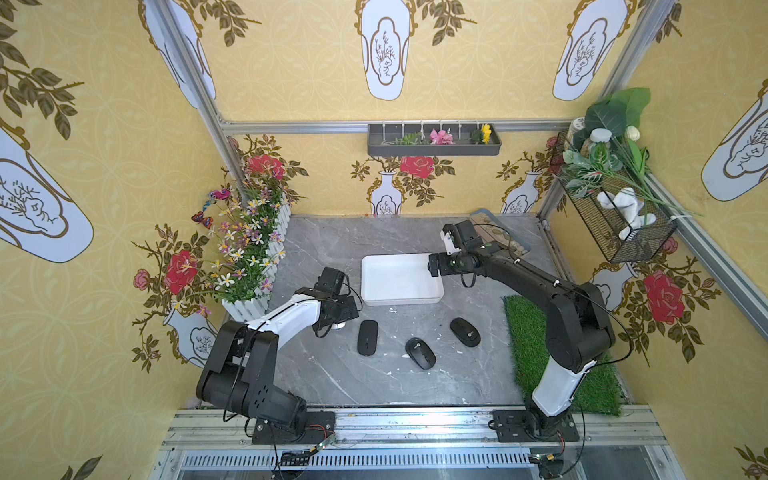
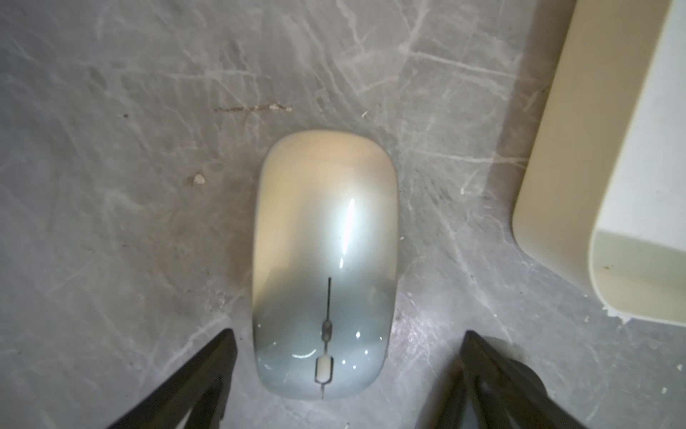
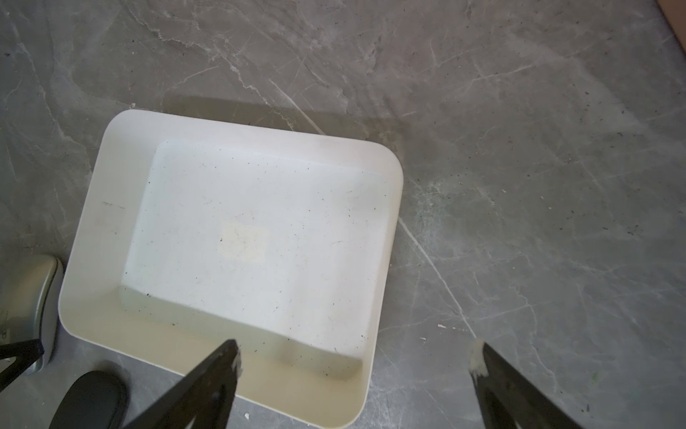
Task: Put the mouse in the storage box
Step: Pick up the mouse from the center of the board.
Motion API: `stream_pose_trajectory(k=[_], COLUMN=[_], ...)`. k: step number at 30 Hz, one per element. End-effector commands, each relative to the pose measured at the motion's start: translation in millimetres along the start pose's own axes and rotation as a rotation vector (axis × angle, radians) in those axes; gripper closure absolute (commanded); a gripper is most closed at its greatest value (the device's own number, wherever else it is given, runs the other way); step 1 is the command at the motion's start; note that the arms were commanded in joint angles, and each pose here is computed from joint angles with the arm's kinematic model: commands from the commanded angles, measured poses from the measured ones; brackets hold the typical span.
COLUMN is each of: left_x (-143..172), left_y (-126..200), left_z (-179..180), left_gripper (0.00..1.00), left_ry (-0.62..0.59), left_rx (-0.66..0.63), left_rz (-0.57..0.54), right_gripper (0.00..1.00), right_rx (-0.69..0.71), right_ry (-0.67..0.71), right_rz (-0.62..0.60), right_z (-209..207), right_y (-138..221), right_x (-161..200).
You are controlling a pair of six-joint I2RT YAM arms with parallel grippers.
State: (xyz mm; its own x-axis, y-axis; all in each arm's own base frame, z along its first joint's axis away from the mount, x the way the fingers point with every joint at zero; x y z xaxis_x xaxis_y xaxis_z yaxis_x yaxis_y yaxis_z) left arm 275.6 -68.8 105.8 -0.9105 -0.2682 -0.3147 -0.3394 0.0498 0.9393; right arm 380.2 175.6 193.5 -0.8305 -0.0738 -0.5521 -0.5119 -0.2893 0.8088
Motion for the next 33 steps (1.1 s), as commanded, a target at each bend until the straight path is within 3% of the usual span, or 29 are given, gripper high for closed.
stream_pose_trajectory(k=[1,21,27,33], left_x=[-1,-19,-29,-47], left_y=[-6,-24,-3,39], left_z=[-1,-5,-6,-14], left_gripper=[0.10,0.43,0.46,0.46], left_ry=[-0.031,-0.055,-0.054,-0.047], left_rx=[0.020,-0.057,-0.070,-0.063], left_rz=[0.012,0.093,0.050,-0.003], right_gripper=[0.03,0.03,0.03,0.03], right_rx=[-0.051,-0.052,-0.051,-0.037], right_ry=[0.081,0.117,0.115,0.112], right_rz=[-0.096,-0.121,-0.133,-0.146], right_z=[14,24,24,23], right_y=[10,9,8,9], right_x=[-8,-9,-11,-13])
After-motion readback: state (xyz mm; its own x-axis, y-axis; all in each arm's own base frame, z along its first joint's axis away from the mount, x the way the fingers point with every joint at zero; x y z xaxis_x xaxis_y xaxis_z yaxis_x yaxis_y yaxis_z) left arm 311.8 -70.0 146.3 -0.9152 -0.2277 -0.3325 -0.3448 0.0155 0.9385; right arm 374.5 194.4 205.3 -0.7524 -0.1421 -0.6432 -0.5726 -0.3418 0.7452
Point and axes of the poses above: each gripper's point midway between its finger pads, its own y axis back along the fingers, its own z axis along the line the jaws close on, x = y × z, the point moved 8 cm from there along y, back along the fingers, and after that the axes turned 4 degrees about -y, right-handed, at the moved point
